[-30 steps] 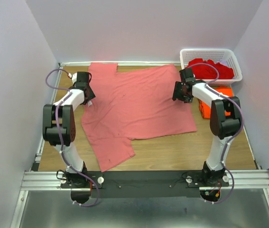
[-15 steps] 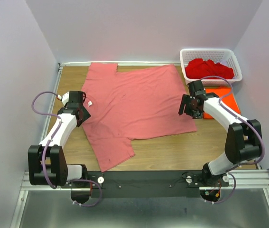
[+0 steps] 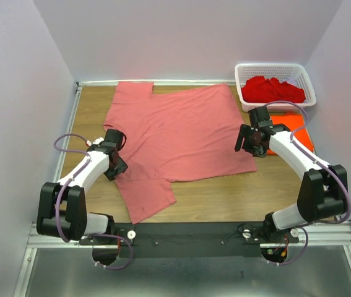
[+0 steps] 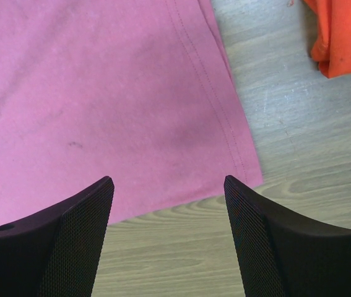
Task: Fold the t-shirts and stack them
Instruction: Fold the tshirt
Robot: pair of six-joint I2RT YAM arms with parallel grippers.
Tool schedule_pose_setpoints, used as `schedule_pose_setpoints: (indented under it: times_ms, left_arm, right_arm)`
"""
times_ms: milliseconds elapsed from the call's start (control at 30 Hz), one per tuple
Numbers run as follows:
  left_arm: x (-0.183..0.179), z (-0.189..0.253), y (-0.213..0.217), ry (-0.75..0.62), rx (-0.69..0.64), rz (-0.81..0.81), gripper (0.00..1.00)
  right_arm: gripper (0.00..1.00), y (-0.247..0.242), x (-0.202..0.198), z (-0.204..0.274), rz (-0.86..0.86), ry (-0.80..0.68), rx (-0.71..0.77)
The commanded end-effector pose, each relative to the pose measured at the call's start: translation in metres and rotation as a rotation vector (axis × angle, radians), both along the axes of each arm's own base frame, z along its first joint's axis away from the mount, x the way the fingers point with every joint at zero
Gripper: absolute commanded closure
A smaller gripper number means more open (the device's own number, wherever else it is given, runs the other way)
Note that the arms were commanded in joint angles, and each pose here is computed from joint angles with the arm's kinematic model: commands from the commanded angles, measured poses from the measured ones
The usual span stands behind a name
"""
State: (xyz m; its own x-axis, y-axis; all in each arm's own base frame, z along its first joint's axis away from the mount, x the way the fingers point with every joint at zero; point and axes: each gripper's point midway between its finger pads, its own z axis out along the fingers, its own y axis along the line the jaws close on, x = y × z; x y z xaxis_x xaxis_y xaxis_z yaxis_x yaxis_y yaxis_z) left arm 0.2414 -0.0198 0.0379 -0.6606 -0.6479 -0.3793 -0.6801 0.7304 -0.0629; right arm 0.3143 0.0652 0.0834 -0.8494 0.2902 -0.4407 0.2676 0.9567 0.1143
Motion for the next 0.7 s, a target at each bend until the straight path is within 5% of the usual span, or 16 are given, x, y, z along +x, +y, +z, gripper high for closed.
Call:
schedule_pose_setpoints:
  times_ms: [0,267,667]
  left_arm:
    - [-0.011,-0.002,-0.005,0.035,-0.018,0.076,0.50]
    - [-0.009,-0.011,0.001,0.087,0.025,0.087,0.50]
    - [0.064,0.033,0.000,-0.139,0.055,0.027,0.52]
  right_arm:
    - [0.21,0.000,-0.009,0.006,0.007,-0.001,0.027]
    - [0.22,0.000,-0.012,0.001,0.066,0.007,0.014]
    - [0.26,0.030,-0.010,-0.019,0.181,0.066,0.110]
